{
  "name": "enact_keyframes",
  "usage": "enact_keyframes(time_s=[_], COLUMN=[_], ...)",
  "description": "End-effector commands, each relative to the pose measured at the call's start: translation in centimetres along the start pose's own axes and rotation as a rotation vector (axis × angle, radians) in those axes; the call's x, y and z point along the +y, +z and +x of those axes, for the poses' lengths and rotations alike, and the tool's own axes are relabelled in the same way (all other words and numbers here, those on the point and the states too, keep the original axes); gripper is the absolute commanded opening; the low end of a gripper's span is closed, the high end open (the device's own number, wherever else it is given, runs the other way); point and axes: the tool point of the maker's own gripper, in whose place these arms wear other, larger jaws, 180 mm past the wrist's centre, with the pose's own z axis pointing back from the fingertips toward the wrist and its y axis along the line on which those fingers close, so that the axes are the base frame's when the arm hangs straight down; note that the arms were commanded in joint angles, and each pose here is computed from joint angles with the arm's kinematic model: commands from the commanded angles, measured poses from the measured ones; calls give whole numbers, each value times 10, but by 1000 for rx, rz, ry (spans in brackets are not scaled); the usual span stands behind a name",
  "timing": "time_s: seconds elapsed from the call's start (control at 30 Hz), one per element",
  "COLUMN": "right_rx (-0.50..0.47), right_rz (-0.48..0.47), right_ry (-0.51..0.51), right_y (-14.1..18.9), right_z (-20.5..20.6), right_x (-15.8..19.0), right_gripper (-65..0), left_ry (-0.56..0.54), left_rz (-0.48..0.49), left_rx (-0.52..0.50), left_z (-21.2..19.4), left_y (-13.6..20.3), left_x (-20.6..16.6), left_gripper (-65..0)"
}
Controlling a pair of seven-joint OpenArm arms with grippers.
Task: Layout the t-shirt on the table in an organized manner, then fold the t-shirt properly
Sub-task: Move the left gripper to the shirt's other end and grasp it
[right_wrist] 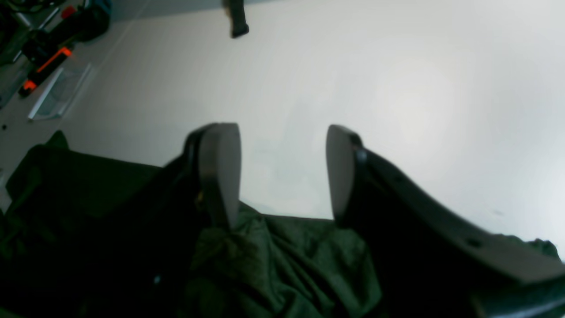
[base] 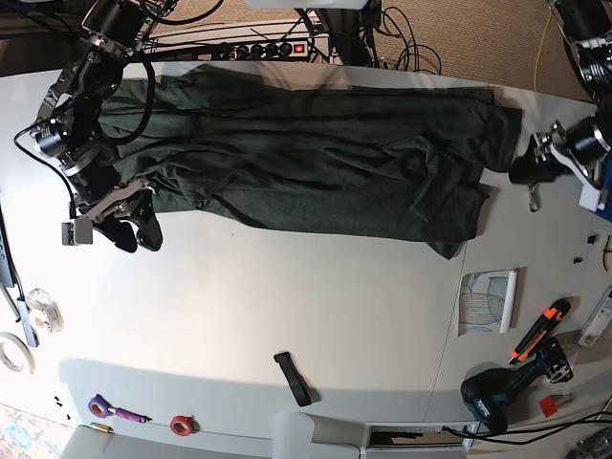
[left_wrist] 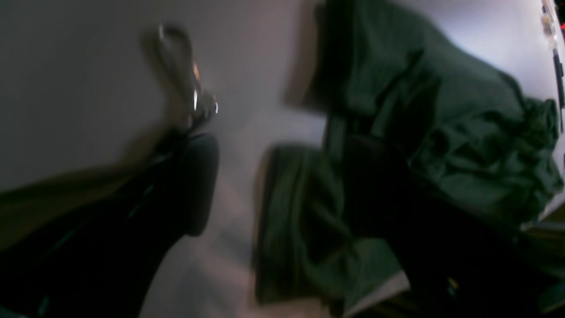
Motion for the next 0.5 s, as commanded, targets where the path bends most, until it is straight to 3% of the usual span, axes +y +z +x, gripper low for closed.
enact_keyframes(time_s=[0.0, 0.47], right_rx=[-63, -63], right_rz=[17, 17], right_ry=[23, 22], right_y=[2, 2], right_z=[20, 20], right_x=[2, 2], right_gripper=[-343, -343], left_ry=[-13, 118], left_rz=[-8, -58], left_rx=[-25, -47], left_z=[7, -24], left_y=[6, -16], left_x=[-2, -17], left_gripper=[-208, -208])
